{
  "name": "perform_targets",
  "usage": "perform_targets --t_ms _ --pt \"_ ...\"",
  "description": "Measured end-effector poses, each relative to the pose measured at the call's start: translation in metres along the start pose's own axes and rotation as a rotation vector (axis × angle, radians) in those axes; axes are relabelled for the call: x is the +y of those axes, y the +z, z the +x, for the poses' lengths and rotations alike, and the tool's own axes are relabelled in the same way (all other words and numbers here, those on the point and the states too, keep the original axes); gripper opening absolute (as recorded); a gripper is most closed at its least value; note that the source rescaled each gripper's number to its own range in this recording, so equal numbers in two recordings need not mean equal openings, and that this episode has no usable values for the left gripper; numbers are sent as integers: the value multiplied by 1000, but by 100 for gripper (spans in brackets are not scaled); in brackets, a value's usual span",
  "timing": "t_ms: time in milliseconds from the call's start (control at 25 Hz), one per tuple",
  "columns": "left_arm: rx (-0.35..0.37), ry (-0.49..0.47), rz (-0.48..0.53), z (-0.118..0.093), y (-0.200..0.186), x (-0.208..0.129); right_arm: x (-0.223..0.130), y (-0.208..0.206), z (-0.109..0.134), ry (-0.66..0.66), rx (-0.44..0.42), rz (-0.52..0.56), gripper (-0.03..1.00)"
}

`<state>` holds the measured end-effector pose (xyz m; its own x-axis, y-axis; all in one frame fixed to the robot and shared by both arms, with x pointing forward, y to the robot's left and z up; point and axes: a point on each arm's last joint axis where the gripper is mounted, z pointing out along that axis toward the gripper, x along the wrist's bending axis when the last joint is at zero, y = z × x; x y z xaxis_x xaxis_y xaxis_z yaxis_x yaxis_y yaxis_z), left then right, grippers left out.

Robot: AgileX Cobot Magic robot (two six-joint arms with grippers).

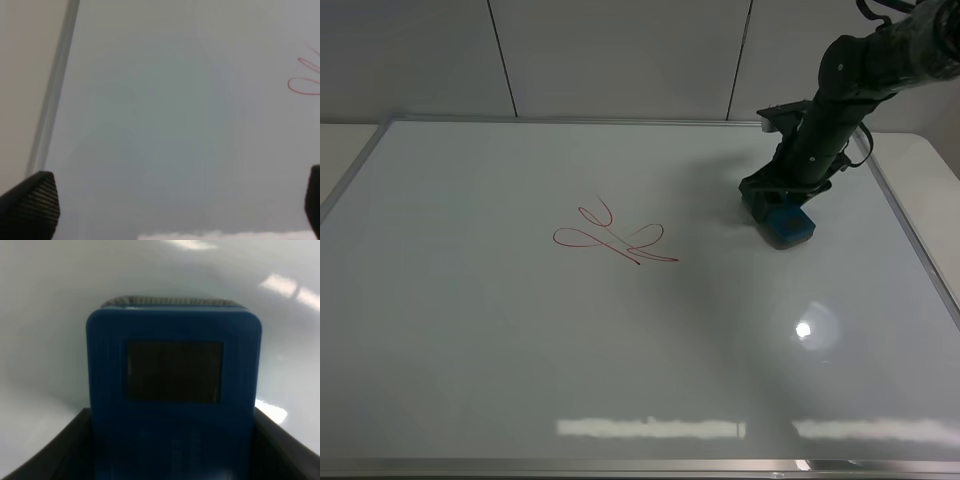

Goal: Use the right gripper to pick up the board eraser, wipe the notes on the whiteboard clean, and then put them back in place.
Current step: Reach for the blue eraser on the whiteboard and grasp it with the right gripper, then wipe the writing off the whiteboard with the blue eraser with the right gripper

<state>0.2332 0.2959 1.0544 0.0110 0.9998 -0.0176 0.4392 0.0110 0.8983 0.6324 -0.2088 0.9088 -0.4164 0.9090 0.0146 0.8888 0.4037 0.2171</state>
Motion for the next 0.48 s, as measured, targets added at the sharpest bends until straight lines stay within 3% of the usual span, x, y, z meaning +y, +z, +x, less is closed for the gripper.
perform_targets --t_ms 240,480 --pt "0 0 0 0 0 0 16 -29 16 -13 21 -46 1" --pt "0 0 0 0 0 0 51 -55 83 -112 23 -158 1"
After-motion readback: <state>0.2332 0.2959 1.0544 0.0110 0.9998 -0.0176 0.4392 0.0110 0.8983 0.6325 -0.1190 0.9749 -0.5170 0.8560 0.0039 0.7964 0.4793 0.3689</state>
